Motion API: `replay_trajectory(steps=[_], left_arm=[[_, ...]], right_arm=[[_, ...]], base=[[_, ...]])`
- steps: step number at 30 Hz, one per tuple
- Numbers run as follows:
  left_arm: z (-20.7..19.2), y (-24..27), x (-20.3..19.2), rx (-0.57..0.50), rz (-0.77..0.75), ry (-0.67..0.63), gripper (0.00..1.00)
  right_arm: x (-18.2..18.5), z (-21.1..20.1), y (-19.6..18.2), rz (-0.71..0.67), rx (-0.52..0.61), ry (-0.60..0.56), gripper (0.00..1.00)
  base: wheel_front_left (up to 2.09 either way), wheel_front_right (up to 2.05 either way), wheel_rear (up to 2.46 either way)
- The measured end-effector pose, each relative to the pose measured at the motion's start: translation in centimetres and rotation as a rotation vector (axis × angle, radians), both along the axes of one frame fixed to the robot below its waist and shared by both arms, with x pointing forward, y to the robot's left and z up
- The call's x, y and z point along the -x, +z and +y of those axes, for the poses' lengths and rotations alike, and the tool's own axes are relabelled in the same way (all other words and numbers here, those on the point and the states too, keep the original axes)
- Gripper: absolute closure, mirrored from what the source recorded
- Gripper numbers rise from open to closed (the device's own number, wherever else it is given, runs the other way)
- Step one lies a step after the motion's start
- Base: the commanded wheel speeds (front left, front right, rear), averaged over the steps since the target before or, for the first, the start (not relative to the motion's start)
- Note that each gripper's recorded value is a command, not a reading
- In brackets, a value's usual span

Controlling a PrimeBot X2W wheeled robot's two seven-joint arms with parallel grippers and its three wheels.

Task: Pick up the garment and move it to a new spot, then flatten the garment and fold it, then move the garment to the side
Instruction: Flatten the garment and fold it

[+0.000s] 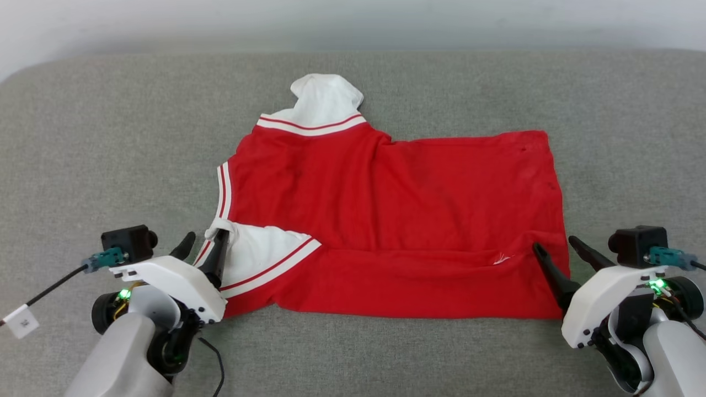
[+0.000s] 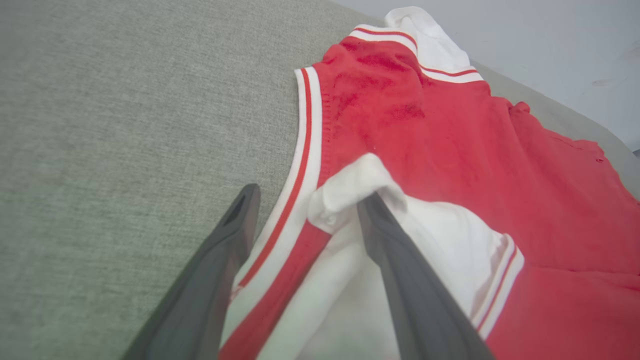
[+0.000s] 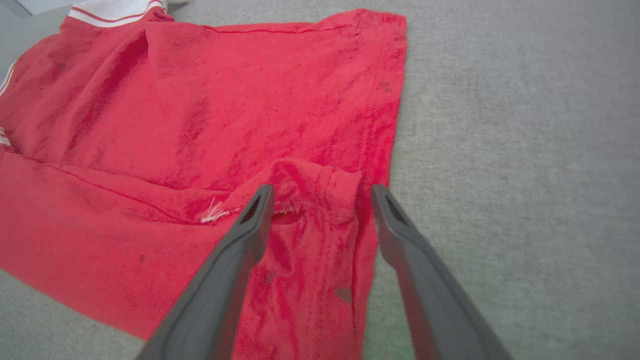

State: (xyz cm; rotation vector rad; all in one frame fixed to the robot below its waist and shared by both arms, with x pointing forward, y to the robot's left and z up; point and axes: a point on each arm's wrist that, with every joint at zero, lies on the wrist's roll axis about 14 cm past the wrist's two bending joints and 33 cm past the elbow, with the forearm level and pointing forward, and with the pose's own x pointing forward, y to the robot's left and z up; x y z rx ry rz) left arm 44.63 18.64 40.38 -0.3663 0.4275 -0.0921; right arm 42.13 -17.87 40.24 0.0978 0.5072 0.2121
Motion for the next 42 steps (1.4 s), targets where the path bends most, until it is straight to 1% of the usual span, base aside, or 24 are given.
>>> replay_trajectory(steps=[3,10,13,16,20,24,29,31,34,35,36,37,38,42], left_arm=[[0.7,1.2,0.0,-0.016,-0.013,-0.007,0.00],[1.9,4.1,1.1,-0.088,0.003,-0.072,0.00],[2.1,4.9,1.9,-0.137,0.045,-0.119,0.00],[1.8,5.2,2.8,-0.165,0.116,-0.170,0.00],[1.0,3.8,4.5,-0.174,0.262,-0.243,0.00],[0.8,1.7,5.8,-0.178,0.417,-0.287,0.00],[1.8,-1.5,6.4,-0.204,0.602,-0.292,0.00],[1.9,-2.4,6.2,-0.212,0.643,-0.293,0.00],[1.4,-3.6,5.8,-0.193,0.685,-0.306,0.00],[1.2,-4.0,5.8,-0.183,0.700,-0.312,0.04],[0.9,-4.3,5.7,-0.168,0.709,-0.316,0.61],[0.7,-4.6,5.6,-0.161,0.710,-0.321,0.94],[0.5,-4.8,5.5,-0.153,0.710,-0.326,1.00],[-0.5,-4.7,5.4,-0.106,0.667,-0.331,1.00]], right_arm=[[0.2,-0.2,1.8,-0.073,-0.016,-0.011,0.00],[1.3,-1.7,8.1,-0.323,-0.017,-0.066,0.00],[2.1,-2.4,10.9,-0.428,-0.020,-0.103,0.00],[3.2,-2.8,12.5,-0.487,-0.020,-0.133,0.00],[4.2,-2.9,13.3,-0.514,-0.029,-0.165,0.00],[4.0,-3.0,13.0,-0.505,-0.036,-0.189,0.00],[3.4,-3.2,11.2,-0.452,-0.041,-0.216,0.00],[3.0,-3.4,10.4,-0.431,-0.040,-0.227,0.00],[2.7,-3.9,9.1,-0.398,-0.036,-0.245,0.00],[2.7,-4.1,8.6,-0.383,-0.034,-0.251,0.00],[2.7,-4.3,8.2,-0.370,-0.035,-0.259,0.00],[2.6,-4.5,7.9,-0.357,-0.034,-0.265,0.00],[2.6,-4.8,7.7,-0.349,-0.036,-0.273,0.00],[2.7,-5.4,6.9,-0.298,-0.047,-0.283,0.00]], base=[[0.00,0.00,0.00],[0.00,0.00,0.00],[0.00,0.00,0.00],[0.00,0.00,0.00],[0.00,0.00,0.00],[0.00,0.00,0.00],[0.00,0.00,0.00],[0.00,0.00,0.00],[0.00,0.00,0.00],[0.00,0.00,0.00],[0.00,0.00,0.00],[0.00,0.00,0.00],[0.00,0.00,0.00],[0.00,0.00,0.00]])
